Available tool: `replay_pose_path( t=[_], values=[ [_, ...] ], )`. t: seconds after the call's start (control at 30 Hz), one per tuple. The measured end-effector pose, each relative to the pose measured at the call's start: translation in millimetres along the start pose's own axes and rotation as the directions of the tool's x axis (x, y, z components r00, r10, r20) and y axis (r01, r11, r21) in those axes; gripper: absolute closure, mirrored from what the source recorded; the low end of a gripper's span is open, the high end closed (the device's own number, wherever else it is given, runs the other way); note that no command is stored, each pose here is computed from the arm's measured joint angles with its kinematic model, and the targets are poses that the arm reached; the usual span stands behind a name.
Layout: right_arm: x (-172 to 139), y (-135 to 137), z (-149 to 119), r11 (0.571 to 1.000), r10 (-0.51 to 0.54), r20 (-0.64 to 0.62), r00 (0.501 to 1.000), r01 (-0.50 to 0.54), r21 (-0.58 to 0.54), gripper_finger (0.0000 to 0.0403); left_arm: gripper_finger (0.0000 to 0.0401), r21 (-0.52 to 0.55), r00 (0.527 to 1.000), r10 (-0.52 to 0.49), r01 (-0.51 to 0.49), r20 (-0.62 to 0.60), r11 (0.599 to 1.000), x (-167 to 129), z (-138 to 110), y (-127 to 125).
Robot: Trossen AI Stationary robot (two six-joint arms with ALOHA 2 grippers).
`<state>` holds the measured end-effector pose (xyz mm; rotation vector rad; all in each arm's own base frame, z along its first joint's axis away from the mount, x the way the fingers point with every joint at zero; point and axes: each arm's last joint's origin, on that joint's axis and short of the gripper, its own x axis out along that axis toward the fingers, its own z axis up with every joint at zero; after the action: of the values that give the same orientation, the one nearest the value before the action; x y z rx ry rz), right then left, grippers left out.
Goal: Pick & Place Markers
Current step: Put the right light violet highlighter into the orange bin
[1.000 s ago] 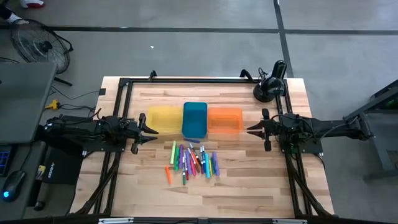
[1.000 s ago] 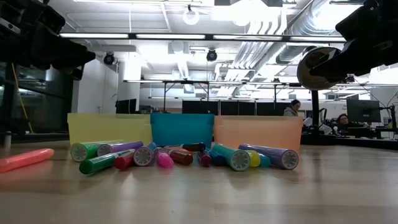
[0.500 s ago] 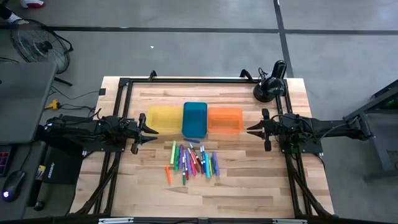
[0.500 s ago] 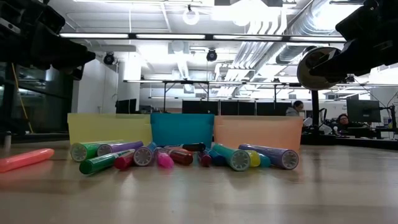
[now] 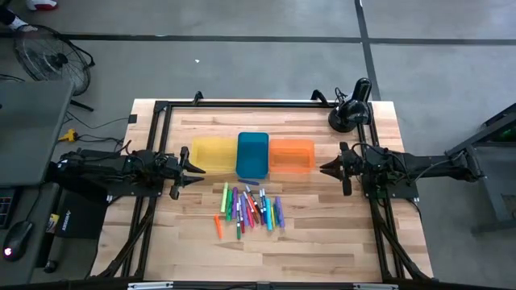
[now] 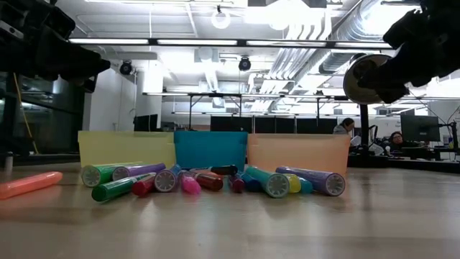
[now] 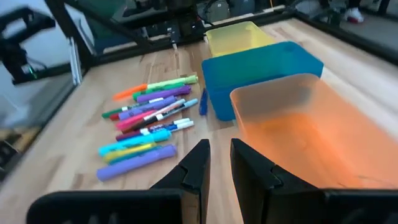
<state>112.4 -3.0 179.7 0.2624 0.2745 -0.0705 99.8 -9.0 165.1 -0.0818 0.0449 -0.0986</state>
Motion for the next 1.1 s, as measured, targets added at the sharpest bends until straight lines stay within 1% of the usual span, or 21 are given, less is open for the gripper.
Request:
replay_pose_path(
  t=[0.1, 0.27, 0.4, 0.53, 0.73, 0.93, 1.1],
  values=[
    [0.0, 0.3, 1.4, 0.997, 0.0, 0.015, 1.0, -0.001, 0.072, 0.035, 0.0297, 0.0, 1.0, 0.0, 0.0, 0.0, 1.0, 0.0, -0.1, 0.0],
    [-0.5, 1.0, 9.2, 0.988, -0.019, 0.104, 0.994, 0.003, 0.152, 0.035, 0.0297, 0.0, 1.0, 0.0, 0.0, -0.001, 1.0, 0.0, -0.1, 0.0],
    [-0.6, 0.7, 10.5, 0.987, -0.037, 0.12, 0.992, 0.017, 0.158, 0.035, 0.0297, 0.0, 1.0, -0.001, 0.001, 0.0, 1.0, 0.0, 0.0, 0.0],
    [-0.8, -1.1, 11.5, 0.983, -0.102, 0.142, 0.985, 0.078, 0.166, 0.035, 0.0297, 0.0, 1.0, 0.0, 0.0, 0.0, 1.0, 0.0, -0.1, 0.0],
    [-2.8, -0.4, 20.3, 0.979, -0.137, 0.22, 0.966, 0.098, 0.18, 0.035, 0.0297, 0.0, 1.0, 0.0, 0.0, 0.0, 1.0, 0.0, 0.0, 0.0],
    [-1.6, 5.1, 40.9, 0.97, -0.138, 0.223, 0.965, 0.087, 0.226, 0.035, 0.0297, 0.0, 1.0, 0.0, 0.0, 0.0, 1.0, 0.0, -0.1, 0.0],
    [12.3, 12.3, 67.9, 0.965, -0.159, 0.177, 0.971, 0.116, 0.234, 0.0358, 0.0297, 0.0, 1.0, -0.001, 0.001, 0.0, 1.0, 0.0, 0.0, 0.0]
  ],
)
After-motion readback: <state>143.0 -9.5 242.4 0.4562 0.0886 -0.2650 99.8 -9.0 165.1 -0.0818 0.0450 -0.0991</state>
